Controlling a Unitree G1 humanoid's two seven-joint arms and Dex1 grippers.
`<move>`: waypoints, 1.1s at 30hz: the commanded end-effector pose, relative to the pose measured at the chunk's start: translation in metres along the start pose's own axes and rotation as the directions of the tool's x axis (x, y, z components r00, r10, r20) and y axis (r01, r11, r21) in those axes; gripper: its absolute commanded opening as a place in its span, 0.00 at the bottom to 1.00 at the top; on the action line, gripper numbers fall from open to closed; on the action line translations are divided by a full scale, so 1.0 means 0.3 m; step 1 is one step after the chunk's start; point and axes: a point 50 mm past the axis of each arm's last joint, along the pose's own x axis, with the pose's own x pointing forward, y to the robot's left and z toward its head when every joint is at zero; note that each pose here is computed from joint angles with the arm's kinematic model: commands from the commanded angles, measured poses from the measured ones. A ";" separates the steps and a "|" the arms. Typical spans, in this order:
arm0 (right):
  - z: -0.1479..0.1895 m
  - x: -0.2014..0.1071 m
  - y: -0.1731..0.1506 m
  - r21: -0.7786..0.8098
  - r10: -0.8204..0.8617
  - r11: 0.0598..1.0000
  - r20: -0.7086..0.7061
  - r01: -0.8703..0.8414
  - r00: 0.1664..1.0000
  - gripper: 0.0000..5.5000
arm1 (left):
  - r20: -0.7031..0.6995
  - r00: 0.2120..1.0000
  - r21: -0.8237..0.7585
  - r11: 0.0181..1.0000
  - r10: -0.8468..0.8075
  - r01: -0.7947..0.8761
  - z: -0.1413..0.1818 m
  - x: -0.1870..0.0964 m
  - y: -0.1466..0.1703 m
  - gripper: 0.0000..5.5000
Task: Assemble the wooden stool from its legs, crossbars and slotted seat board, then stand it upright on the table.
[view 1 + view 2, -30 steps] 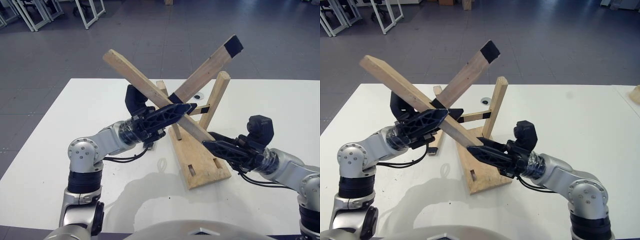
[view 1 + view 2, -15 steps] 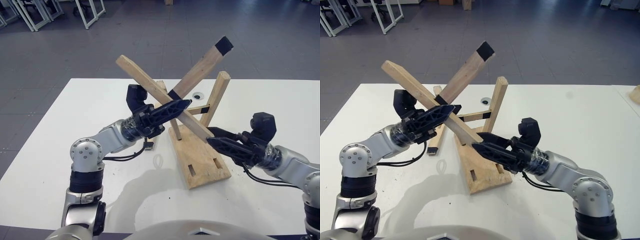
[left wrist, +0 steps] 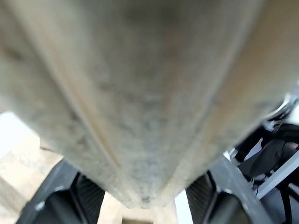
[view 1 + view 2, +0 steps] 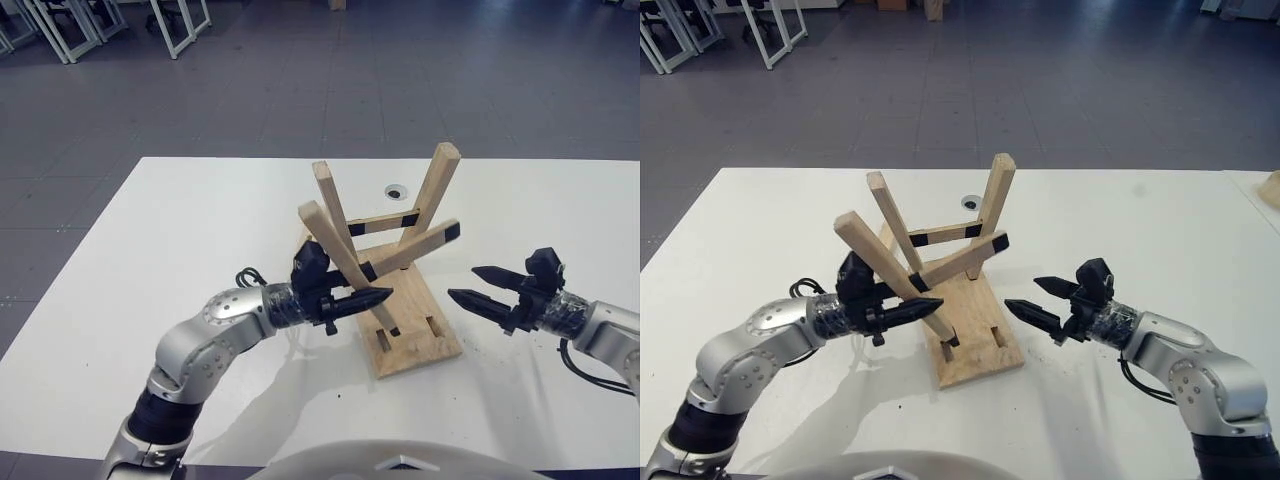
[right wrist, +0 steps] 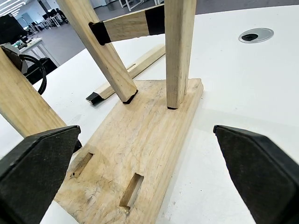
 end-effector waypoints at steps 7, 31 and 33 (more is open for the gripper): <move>-0.028 0.012 0.004 -0.015 -0.023 1.000 -0.035 0.023 0.999 0.96 | -0.035 0.999 0.021 1.000 0.007 -0.006 -0.073 -0.024 0.026 0.37; -0.188 0.023 -0.021 -0.184 -0.122 0.981 -0.310 0.066 0.943 0.96 | -0.113 0.993 0.029 0.999 0.025 -0.022 -0.154 -0.025 0.042 0.37; -0.240 0.015 -0.065 -0.278 -0.225 0.953 -0.375 0.122 0.899 0.96 | -0.116 0.993 0.032 0.999 0.016 -0.012 -0.151 -0.025 0.039 0.37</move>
